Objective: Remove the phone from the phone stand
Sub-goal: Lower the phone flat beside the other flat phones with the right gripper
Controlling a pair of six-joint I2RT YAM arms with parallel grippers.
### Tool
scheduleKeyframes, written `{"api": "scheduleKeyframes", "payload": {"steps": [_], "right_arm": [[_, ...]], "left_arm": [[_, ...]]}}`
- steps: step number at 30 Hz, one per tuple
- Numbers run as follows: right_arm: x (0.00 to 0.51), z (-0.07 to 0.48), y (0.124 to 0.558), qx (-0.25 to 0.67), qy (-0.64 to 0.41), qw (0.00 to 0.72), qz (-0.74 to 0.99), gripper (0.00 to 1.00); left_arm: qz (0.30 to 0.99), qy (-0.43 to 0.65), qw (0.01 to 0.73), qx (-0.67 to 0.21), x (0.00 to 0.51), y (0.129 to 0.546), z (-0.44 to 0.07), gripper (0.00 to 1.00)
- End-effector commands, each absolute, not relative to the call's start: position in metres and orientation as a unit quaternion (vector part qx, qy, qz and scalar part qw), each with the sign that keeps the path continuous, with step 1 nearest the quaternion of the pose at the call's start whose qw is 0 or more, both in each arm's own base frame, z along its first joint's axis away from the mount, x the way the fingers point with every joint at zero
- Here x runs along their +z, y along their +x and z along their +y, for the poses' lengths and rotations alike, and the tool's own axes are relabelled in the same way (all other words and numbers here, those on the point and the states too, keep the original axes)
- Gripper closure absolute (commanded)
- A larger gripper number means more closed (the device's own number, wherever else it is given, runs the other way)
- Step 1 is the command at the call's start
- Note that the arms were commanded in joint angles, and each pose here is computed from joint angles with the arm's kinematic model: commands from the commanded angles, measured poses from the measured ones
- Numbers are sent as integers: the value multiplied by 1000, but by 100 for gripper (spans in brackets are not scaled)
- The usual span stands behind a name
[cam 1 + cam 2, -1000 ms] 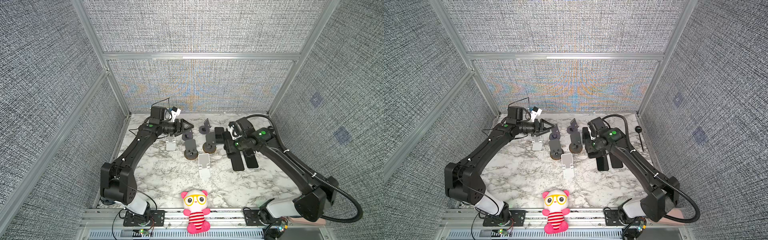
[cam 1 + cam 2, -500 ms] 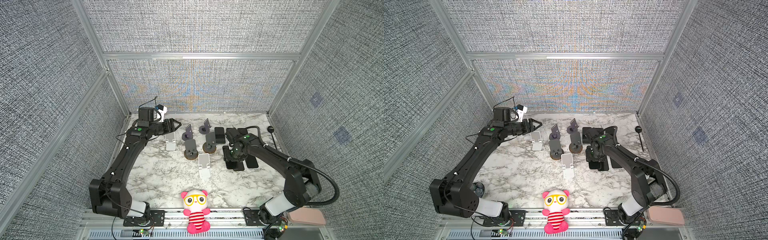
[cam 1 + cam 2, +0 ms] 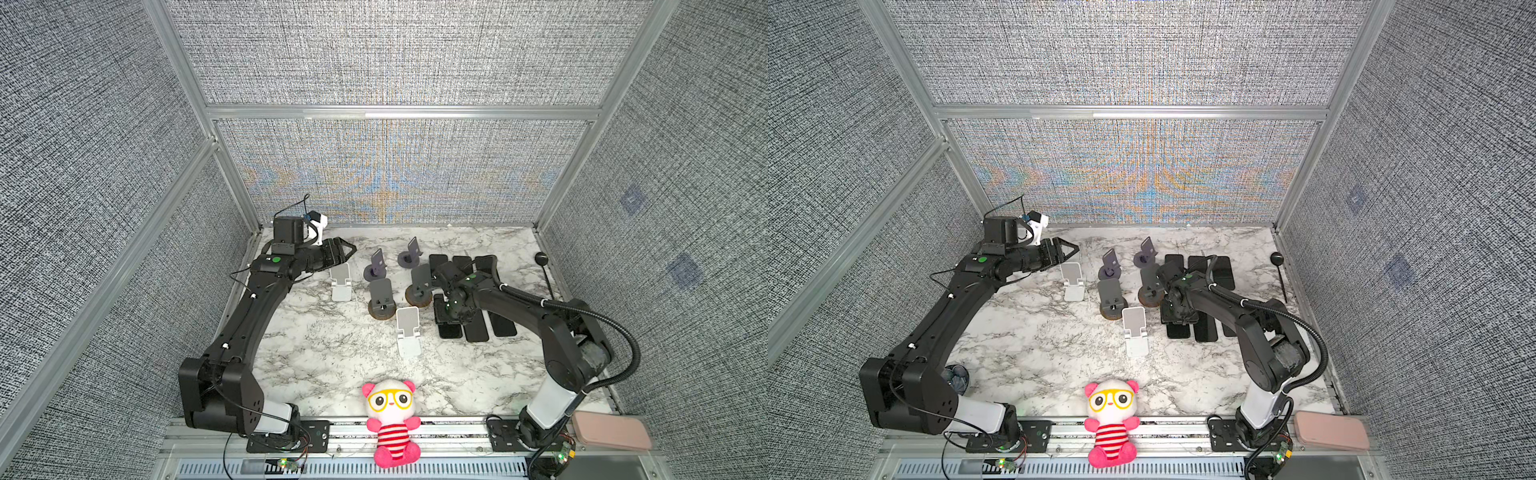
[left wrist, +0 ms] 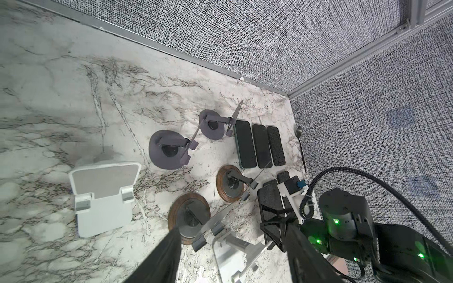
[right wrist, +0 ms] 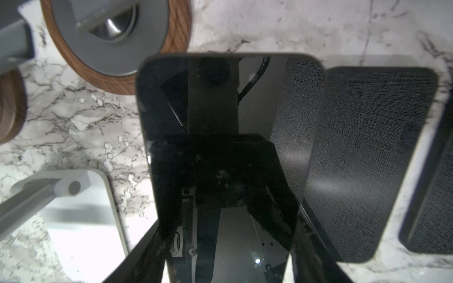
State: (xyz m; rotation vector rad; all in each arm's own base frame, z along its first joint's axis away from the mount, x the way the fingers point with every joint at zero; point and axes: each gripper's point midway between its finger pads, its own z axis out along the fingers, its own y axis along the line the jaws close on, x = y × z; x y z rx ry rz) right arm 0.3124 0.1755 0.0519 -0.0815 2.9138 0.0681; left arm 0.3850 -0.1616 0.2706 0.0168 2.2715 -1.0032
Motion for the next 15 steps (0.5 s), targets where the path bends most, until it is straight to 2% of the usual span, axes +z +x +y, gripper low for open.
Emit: {"api": "scheduleKeyframes", "payload": {"steps": [1, 6, 15], "right_arm": [[48, 178, 323, 25, -16, 133, 991, 77], [37, 177, 323, 18, -15, 124, 992, 77], [28, 171, 323, -5, -15, 119, 993, 66]], "left_arm": [[859, 12, 334, -388, 276, 388, -162, 32], [858, 12, 334, -391, 278, 388, -163, 33], [857, 12, 335, -393, 278, 387, -163, 33]]}}
